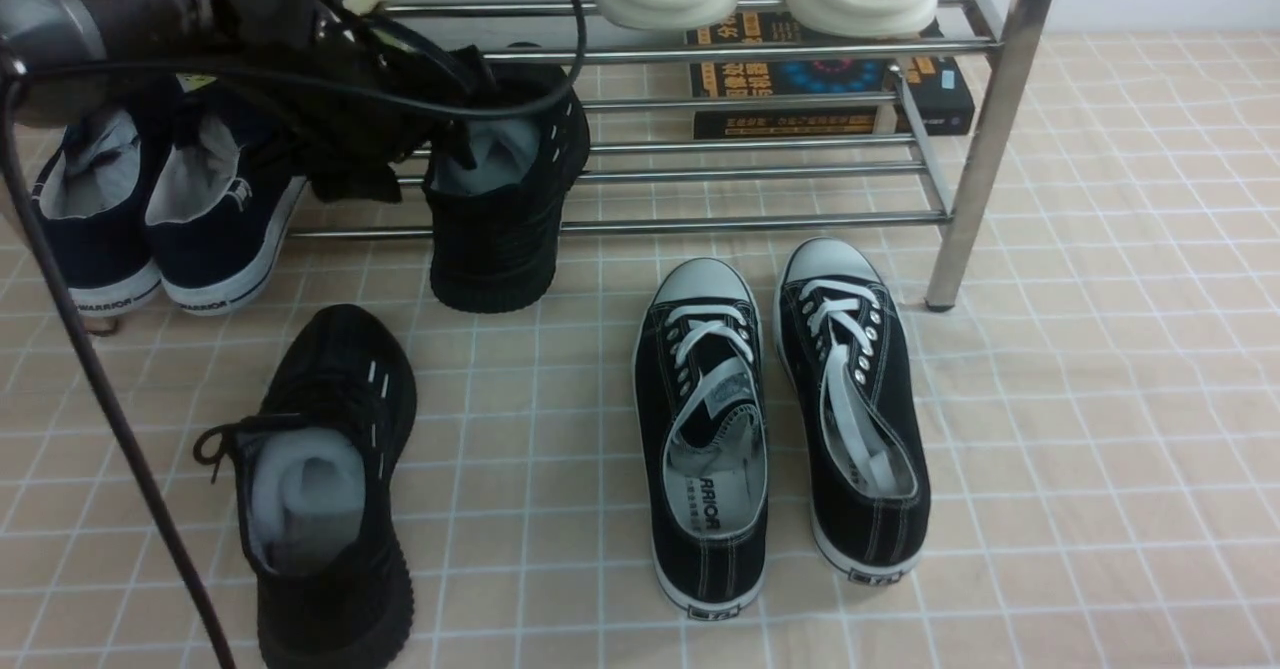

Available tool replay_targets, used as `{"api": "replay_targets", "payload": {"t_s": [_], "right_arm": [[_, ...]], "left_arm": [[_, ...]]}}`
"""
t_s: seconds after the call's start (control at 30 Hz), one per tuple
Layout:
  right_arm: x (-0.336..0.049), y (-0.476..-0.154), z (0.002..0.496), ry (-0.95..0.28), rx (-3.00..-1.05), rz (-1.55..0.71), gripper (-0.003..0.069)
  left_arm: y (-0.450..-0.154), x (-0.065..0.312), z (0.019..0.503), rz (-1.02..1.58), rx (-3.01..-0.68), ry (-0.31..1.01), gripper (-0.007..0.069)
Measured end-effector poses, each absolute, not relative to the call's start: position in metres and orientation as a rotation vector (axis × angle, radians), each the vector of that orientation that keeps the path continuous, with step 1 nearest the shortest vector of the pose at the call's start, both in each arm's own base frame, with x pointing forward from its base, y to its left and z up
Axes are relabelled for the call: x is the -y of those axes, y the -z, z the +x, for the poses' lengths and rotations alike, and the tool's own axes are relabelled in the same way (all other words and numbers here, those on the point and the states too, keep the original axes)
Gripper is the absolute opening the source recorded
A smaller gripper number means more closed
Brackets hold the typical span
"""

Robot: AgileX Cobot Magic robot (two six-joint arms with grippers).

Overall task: Take the shoes off the shelf from the light coffee tablecloth by hand.
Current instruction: 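Grasp a shoe standing on the lower shelf of the shoe rack with the left gripper, then set the held shoe down on the floor in front of the rack with the left gripper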

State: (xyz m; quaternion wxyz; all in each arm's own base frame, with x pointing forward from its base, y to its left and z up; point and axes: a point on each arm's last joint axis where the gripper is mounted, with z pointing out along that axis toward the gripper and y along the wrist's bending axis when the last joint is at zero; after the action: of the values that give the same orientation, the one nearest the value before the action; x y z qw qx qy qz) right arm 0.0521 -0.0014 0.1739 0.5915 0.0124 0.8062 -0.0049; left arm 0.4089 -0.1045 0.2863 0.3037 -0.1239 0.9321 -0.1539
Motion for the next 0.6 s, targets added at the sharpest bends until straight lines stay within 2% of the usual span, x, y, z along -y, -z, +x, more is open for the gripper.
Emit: {"api": "replay_targets", "payload": {"t_s": [0.13,0.27,0.3,0.33,0.4,0.6], "right_arm": [[0.001,-0.174,0.052,0.011,-1.876,0.029,0.0239],[0.001,-0.174,0.052,0.011,-1.876,0.029,0.0239],[0.001,-0.174,0.052,0.011,-1.876,0.029,0.0239],[0.001,-0.174,0.052,0.013,-1.876,0.028,0.0239],[0.001,-0.174,0.052,0.013,-1.876,0.028,0.0239],[0.001,-0.174,0.052,0.013,-1.876,0.028,0.0239]], "left_arm": [[-0.266,0.107,0.417,-0.341,-2.508,0.4,0.0451],[-0.26,0.108,0.418,-0.344,-2.531,0.407,0.0195],[-0.26,0.108,0.418,-0.344,-2.531,0.406,0.0195],[-0.26,0.108,0.418,-0.345,-2.535,0.405,0.0088],[-0.261,0.108,0.416,-0.342,-2.54,0.404,0.003],[-0.28,0.104,0.4,-0.333,-2.587,0.39,0.0014]]}}
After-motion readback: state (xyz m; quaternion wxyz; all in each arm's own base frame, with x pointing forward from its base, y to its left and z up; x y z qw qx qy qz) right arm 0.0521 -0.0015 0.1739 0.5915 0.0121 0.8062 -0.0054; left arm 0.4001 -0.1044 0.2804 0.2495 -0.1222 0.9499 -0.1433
